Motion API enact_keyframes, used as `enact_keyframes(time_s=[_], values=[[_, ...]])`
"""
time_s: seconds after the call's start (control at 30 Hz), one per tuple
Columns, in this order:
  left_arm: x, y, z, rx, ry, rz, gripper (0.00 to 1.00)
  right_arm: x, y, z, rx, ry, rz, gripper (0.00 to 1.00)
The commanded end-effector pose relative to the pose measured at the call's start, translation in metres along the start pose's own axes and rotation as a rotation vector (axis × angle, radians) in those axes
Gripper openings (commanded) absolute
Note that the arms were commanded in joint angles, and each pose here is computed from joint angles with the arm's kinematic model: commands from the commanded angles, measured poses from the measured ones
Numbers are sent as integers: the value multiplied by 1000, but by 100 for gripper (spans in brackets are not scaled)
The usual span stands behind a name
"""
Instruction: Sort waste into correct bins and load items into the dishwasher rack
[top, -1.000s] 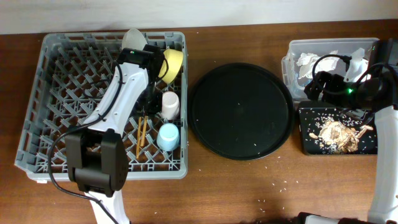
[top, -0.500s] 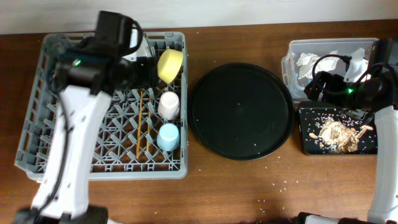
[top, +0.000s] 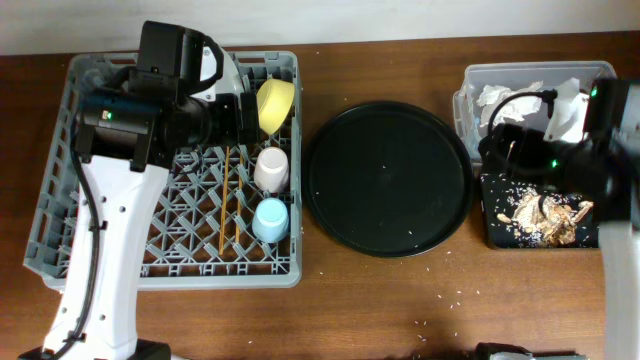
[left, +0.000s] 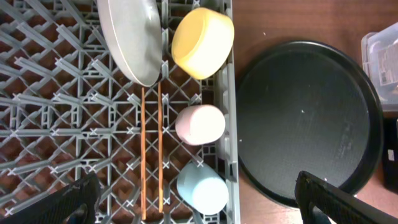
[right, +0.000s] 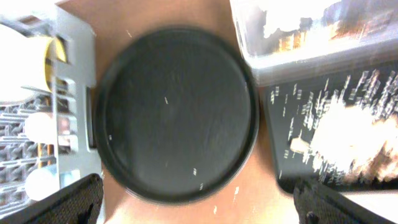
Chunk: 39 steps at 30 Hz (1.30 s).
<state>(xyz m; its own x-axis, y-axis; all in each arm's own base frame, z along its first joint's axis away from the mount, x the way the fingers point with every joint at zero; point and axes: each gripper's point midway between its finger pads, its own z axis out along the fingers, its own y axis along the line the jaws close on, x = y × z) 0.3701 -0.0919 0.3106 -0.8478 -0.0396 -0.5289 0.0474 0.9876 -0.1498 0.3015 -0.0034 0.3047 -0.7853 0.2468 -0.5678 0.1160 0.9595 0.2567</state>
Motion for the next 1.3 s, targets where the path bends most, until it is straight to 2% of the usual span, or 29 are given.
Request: enact_keyframes(time_s=[0.0,0.07,0.17,0.27,0.43,0.53,0.67,0.73,1.27], values=[[0,0,1,8,3,-7,99,1,15,-14,59,-199,-244,99],[0,0,1,8,3,-7,99,3,29,-9,17,-381,-415,99],[0,0,1,8,3,-7,99,35,29,8,-47,-612,-450,98],[0,0,1,8,3,-7,99,66,24,17,-98,-775,-463,98],[0,0,1,8,3,-7,99,105,10,39,-134,-925,-439,98],[0,0,1,8,3,-7,99,111,7,47,-144,-1006,-441,99],[0,0,1,8,3,-7,99,120,2,59,-134,-964,-438,98],[0,0,1,8,3,-7,99,141,-5,86,-125,-819,-433,98],[0,0,1,8,3,-7,99,139,-7,85,-115,-826,-428,98]])
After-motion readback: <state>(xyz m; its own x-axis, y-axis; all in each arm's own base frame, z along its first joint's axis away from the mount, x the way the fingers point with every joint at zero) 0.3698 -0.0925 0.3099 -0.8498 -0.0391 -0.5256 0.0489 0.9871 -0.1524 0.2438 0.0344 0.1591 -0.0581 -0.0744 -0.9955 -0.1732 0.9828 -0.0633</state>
